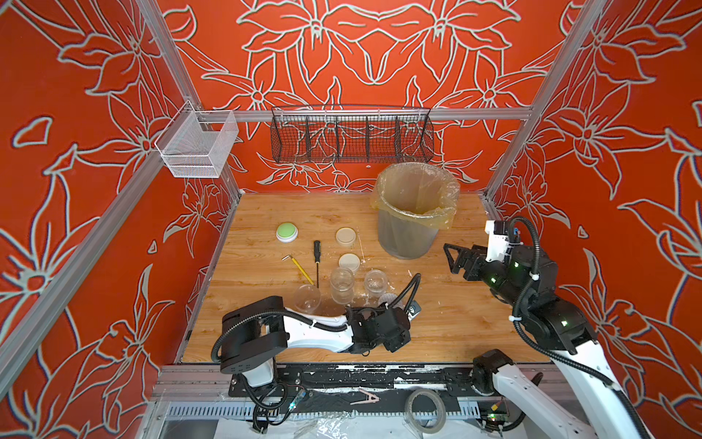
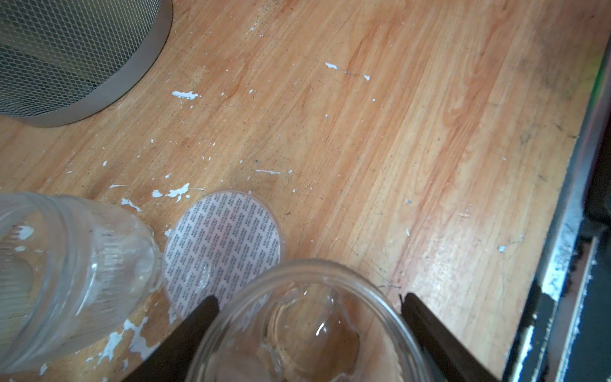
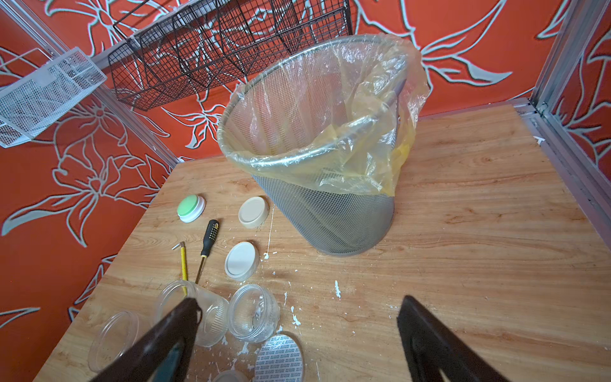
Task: Empty moldy tea leaves from jars
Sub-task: Place the jar at the center of the board, then reset both arms
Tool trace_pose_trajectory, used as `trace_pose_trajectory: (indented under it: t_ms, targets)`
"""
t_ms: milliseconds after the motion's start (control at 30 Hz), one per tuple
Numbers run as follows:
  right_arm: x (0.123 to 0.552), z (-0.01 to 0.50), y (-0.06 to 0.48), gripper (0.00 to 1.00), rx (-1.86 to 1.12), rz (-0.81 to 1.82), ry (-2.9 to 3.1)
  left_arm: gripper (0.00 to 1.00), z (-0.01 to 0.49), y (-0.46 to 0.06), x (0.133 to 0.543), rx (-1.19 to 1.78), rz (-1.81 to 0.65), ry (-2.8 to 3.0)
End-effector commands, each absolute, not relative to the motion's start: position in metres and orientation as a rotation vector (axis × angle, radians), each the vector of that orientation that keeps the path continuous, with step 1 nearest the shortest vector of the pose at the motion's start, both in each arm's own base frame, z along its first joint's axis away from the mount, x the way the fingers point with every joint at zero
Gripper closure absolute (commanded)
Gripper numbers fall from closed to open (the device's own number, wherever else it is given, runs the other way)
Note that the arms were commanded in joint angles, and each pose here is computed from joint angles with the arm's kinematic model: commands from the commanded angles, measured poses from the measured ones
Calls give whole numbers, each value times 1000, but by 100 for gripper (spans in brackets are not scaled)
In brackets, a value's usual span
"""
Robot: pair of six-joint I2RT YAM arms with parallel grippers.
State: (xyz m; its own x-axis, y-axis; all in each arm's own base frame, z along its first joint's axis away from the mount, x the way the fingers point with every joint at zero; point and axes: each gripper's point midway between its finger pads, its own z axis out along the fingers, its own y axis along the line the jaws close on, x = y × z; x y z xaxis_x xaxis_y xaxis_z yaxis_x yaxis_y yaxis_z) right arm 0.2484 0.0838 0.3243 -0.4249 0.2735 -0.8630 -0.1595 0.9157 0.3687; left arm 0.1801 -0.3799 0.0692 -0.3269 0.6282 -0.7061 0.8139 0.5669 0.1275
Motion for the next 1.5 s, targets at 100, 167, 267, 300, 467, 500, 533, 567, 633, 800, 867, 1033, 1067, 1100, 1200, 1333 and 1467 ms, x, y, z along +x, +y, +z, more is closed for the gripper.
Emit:
trace_pose_trajectory:
  t_ms: [100,167,267,300,467,500,533,567,633,800,867,1033,1067,1100,1200,1333,1467]
  targets:
    - [252,325,88,4,99,514,1941,19,71,-370,177,1148,-318,2079]
    - [252,326,88,4,101,518,1938,9,74,-371,177,1141,-328,2073]
    - [253,327,89,4,100,524,1935,1,79,-372,177,1134,-341,2067]
    - [253,328,89,4,99,526,1933,1,81,-373,176,1130,-350,2064]
    - [254,329,90,4,96,530,1934,1,104,-375,176,1093,-406,2025]
    - [254,328,90,4,97,529,1936,1,112,-375,176,1081,-423,2012]
    - [254,329,91,4,96,530,1936,1,122,-375,175,1069,-440,1998]
    - [254,328,91,4,94,529,1937,1,131,-375,175,1055,-456,1985]
    - [254,328,90,4,97,524,1936,1,155,-372,175,1019,-490,1948]
    - [256,331,84,4,109,487,1913,1,225,-345,194,819,-498,1905]
    - [256,331,78,5,127,454,1900,0,252,-321,212,689,-485,1910]
    - [258,329,54,4,195,320,1863,0,300,-236,261,332,-411,1893]
    - [258,328,49,4,207,290,1859,0,303,-219,269,275,-379,1888]
    - [257,327,43,4,226,251,1853,0,311,-197,275,206,-345,1871]
    - [258,316,24,4,264,115,1854,0,310,-140,294,40,-194,1861]
    - [260,289,5,3,293,-44,1879,0,282,-73,309,-152,-7,1880]
    - [268,258,-5,2,273,-168,1918,0,240,-17,315,-330,130,1922]
